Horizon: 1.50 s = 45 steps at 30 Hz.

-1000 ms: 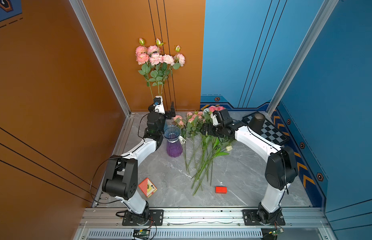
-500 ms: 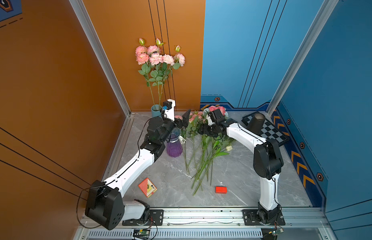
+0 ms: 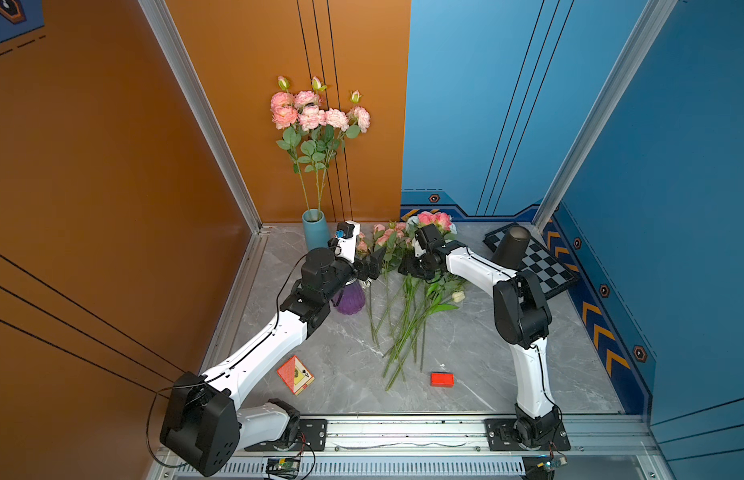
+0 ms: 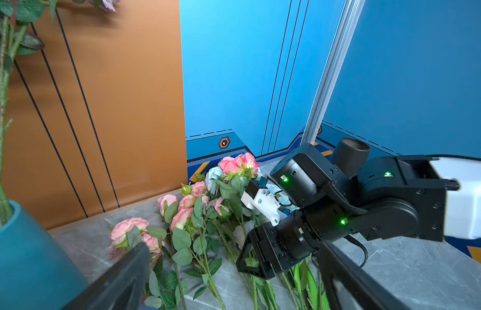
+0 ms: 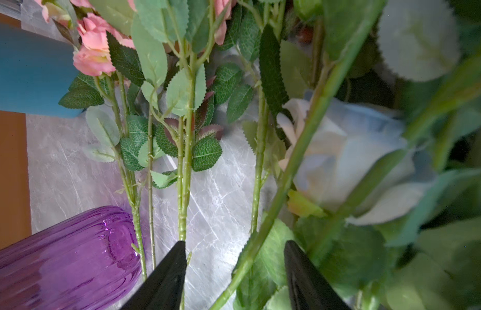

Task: Place the pink flowers into the vase
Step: Pick up the flower at the center of the board.

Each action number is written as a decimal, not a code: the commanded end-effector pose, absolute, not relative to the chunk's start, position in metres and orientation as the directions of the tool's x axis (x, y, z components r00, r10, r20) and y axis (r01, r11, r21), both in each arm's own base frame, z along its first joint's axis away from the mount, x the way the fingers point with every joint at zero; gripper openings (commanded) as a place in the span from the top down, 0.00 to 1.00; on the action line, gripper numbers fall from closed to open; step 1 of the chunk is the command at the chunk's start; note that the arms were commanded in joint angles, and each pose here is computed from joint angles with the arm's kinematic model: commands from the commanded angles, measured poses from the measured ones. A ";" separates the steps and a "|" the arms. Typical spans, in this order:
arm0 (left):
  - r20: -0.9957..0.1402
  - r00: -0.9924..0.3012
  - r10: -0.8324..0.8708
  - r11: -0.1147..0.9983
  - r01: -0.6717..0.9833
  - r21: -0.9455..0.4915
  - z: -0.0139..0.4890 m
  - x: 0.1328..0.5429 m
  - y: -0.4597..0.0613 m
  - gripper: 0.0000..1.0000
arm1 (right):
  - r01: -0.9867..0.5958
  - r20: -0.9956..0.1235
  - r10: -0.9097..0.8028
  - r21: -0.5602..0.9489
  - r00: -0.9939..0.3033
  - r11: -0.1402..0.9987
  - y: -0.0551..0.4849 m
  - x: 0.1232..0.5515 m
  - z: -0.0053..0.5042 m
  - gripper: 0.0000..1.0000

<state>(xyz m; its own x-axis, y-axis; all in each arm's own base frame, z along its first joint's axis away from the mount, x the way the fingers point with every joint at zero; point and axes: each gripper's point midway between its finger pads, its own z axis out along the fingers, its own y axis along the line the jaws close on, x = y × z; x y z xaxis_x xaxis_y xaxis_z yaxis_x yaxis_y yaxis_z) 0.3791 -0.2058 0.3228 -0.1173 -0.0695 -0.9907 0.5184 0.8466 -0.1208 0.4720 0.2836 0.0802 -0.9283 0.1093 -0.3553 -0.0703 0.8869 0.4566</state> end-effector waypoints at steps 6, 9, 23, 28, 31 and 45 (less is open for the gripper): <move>-0.991 -0.095 -0.093 0.828 0.545 -0.130 0.341 0.369 -0.209 0.02 | -0.045 -0.339 0.136 0.476 -0.931 0.878 0.286 0.483 0.071 0.61; -0.990 -0.100 -0.096 0.827 0.546 -0.135 0.341 0.367 -0.209 0.01 | -0.056 -0.362 0.144 0.490 -0.921 0.870 0.291 0.491 0.084 0.71; -0.972 -0.189 -0.137 0.741 0.632 -0.227 0.344 0.367 -0.234 0.01 | -0.112 -0.488 0.174 0.502 -0.855 0.858 0.276 0.498 0.159 0.90; -0.966 -0.221 -0.136 0.726 0.641 -0.249 0.338 0.373 -0.244 0.01 | -0.164 -0.584 0.176 0.481 -0.792 0.861 0.263 0.497 0.210 0.90; -0.960 -0.239 -0.148 0.701 0.659 -0.272 0.342 0.376 -0.252 0.02 | -0.196 -0.638 0.174 0.465 -0.750 0.863 0.255 0.495 0.239 0.91; -0.949 -0.314 -0.031 0.643 0.720 -0.259 0.318 0.387 -0.300 0.01 | -0.326 -0.810 0.260 0.474 -0.525 0.818 0.241 0.472 0.347 0.91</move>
<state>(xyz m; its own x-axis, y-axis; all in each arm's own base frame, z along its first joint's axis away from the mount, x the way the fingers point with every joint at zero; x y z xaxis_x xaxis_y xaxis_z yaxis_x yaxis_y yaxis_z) 0.3867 -0.2932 0.3143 -0.3159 -0.0587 -0.9470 0.6998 0.6595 -0.2744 0.4736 0.2445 0.3225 -0.6003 0.2421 -0.7622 -0.2901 0.8223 0.4896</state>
